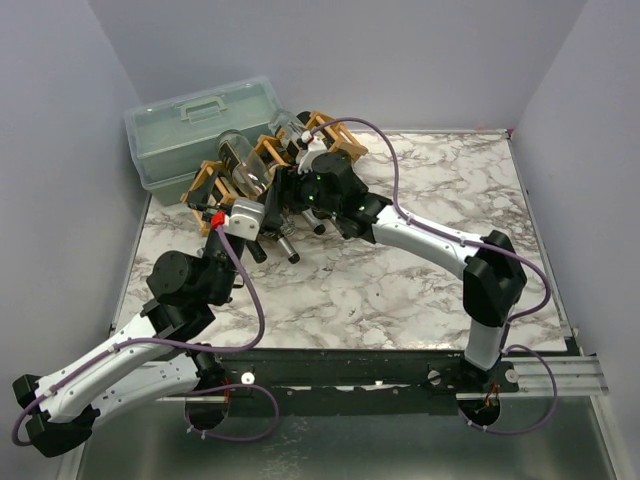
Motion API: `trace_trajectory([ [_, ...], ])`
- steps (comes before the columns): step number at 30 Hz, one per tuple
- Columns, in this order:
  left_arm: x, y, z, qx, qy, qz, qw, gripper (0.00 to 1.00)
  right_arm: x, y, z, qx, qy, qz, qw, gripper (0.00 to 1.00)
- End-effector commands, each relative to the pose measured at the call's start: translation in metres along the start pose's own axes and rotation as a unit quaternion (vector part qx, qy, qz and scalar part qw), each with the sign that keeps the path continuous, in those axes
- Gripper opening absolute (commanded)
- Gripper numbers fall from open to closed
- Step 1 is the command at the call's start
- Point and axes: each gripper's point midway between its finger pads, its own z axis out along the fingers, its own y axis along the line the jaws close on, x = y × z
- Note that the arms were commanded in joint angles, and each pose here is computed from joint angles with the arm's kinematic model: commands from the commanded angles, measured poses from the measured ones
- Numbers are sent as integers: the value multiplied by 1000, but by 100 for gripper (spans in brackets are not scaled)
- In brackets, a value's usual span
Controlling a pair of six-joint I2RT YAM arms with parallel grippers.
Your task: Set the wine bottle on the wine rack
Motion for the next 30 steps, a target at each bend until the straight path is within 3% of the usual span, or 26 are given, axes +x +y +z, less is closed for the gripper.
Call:
trace_trajectory([
  [1, -1, 10, -3, -20, -5, -8, 1000, 98, -36, 9, -23, 23, -37, -18, 999, 75],
  [13, -4, 16, -5, -31, -11, -19, 999, 98, -81, 22, -100, 40, -82, -45, 995, 84],
  [18, -7, 20, -5, -38, -15, -33, 999, 99, -101, 20, -149, 60, -119, -56, 989, 100],
  [30, -29, 33, -5, -52, -39, -91, 994, 99, -150, 11, -279, 113, -249, -60, 960, 100],
])
